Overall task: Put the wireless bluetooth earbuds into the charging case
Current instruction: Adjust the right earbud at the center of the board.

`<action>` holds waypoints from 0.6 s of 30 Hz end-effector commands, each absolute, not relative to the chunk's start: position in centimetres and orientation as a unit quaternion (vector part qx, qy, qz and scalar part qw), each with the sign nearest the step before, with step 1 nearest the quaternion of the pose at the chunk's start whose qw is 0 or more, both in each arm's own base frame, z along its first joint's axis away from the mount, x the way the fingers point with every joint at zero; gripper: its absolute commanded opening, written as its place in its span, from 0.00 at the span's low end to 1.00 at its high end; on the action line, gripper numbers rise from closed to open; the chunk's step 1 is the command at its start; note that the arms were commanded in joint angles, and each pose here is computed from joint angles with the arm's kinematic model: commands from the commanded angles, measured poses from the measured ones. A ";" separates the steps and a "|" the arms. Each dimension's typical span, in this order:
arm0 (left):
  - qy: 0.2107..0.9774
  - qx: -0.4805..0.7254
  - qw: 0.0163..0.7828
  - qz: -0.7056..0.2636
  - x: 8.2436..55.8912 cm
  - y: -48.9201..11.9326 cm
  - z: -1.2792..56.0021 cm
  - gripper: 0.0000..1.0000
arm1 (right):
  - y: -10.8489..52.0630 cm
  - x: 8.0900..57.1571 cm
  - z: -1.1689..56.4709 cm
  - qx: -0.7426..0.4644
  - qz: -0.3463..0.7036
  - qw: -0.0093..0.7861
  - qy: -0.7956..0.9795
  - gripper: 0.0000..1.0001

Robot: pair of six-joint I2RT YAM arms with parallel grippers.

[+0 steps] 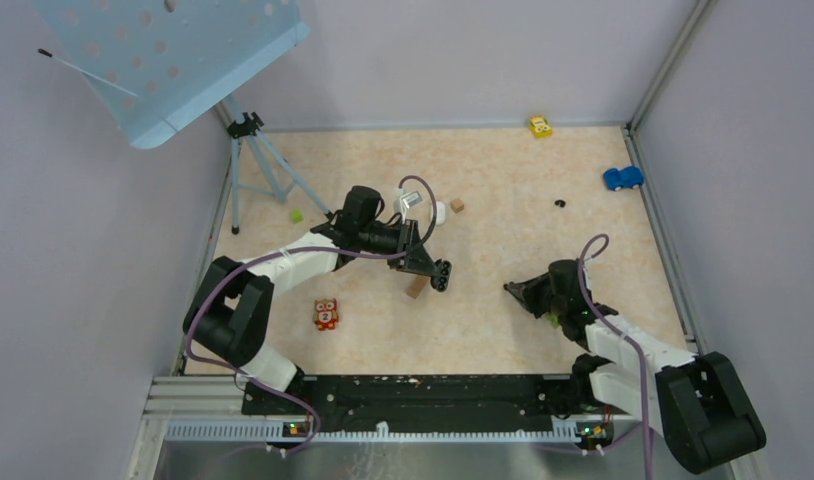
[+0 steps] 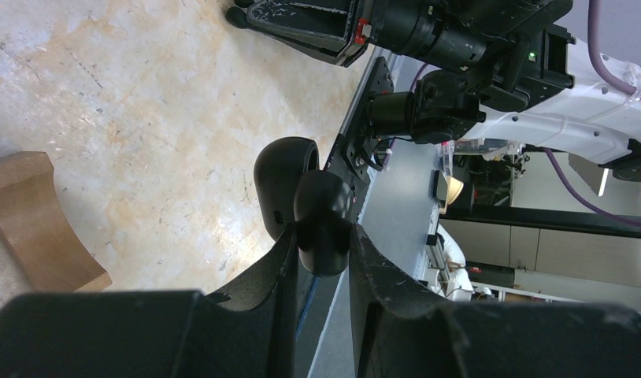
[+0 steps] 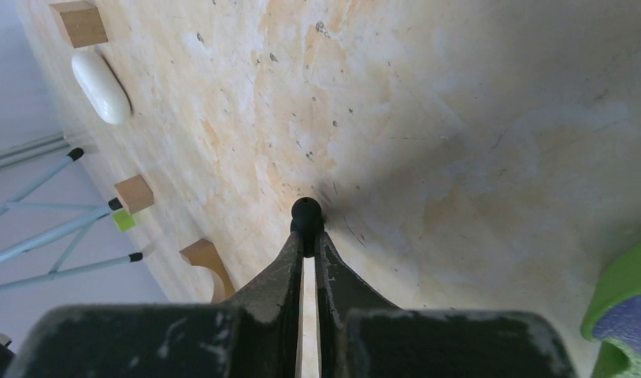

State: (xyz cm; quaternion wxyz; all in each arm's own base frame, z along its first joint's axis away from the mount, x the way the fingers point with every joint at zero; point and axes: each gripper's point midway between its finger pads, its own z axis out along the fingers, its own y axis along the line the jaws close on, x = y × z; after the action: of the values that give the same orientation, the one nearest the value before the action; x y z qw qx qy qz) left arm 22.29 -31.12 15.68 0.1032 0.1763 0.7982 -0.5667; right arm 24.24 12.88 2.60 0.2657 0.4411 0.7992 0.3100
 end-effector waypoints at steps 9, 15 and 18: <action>0.779 0.207 0.136 -0.576 22.6 -31.5 17.9 0.00 | 12.1 25.2 6.9 0.399 0.300 0.325 0.803 0.00; 0.773 0.217 0.152 -0.576 23.1 -31.7 18.8 0.00 | 14.8 26.7 14.4 0.291 0.370 0.372 0.800 0.00; 0.774 0.216 0.158 -0.574 23.5 -31.8 18.9 0.00 | 17.6 26.9 18.3 0.199 0.407 0.378 0.807 0.00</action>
State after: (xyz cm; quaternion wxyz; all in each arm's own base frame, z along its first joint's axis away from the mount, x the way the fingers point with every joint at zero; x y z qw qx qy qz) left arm 22.62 -31.25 16.14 0.1122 0.1848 0.7958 -0.5656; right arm 26.14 13.90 11.58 0.3460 0.3353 0.8050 0.3462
